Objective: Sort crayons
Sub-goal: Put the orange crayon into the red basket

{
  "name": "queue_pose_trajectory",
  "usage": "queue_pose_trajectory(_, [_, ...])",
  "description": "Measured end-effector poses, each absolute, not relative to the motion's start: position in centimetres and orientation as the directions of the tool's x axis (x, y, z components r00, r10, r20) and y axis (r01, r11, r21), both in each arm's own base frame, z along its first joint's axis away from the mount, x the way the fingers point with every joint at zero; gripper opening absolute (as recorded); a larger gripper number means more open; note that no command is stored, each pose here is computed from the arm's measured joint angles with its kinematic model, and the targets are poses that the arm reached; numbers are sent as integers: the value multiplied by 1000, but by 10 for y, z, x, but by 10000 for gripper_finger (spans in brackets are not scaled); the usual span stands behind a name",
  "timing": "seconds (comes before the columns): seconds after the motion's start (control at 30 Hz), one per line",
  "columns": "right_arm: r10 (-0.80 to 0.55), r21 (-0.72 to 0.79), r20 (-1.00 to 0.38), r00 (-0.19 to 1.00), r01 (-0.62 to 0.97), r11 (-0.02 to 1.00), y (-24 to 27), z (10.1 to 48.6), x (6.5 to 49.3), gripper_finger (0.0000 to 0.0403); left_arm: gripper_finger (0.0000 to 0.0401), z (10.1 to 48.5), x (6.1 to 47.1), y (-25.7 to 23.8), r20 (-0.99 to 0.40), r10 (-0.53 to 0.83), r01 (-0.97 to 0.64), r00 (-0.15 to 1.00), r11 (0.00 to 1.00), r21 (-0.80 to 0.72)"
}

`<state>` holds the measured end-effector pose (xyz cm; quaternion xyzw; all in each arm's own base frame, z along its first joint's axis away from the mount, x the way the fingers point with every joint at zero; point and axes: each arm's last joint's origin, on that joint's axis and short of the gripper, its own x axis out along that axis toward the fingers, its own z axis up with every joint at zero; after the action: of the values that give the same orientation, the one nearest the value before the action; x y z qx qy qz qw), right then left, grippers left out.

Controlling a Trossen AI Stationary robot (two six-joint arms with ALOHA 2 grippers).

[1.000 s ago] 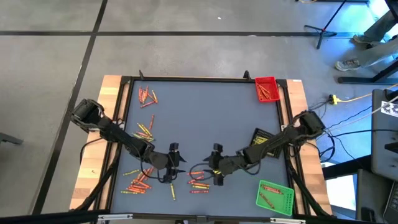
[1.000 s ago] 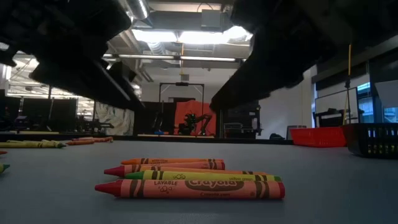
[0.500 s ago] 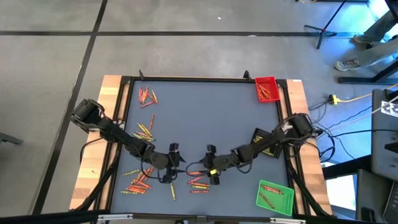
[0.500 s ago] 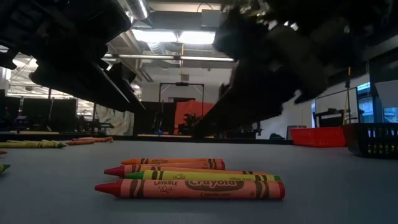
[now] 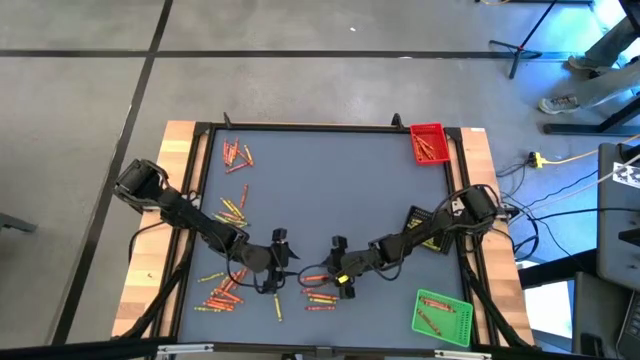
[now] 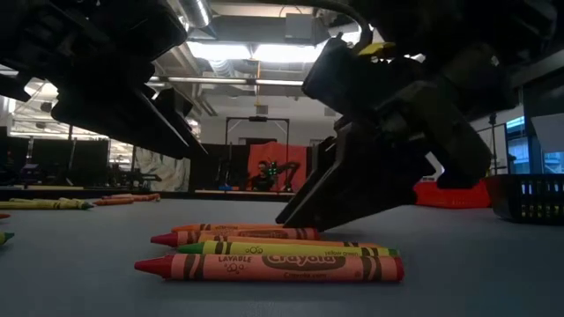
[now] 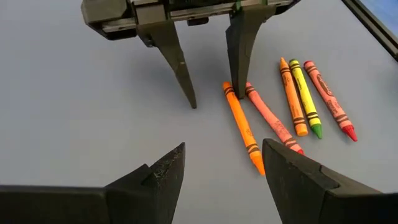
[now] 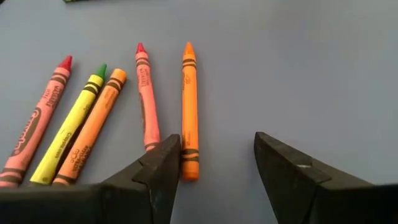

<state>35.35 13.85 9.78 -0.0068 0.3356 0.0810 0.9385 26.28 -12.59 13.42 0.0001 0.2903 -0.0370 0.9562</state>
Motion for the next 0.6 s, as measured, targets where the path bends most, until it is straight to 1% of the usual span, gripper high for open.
queue_pose_trajectory(0.1, [144, 39, -640, 755, -155, 987, 138, 94, 354, 196, 197, 134, 263, -126, -555, -70, 70, 829, 997, -21])
queue_pose_trajectory(0.2, [147, 37, -644, 750, -161, 986, 139, 91, 354, 174, 197, 134, 263, -126, -555, -69, 70, 829, 997, -20])
queue_pose_trajectory(0.6, [151, 21, -653, 742, -182, 983, 139, 88, 354, 49, 197, 134, 263, -126, -555, -66, 67, 830, 998, -18])
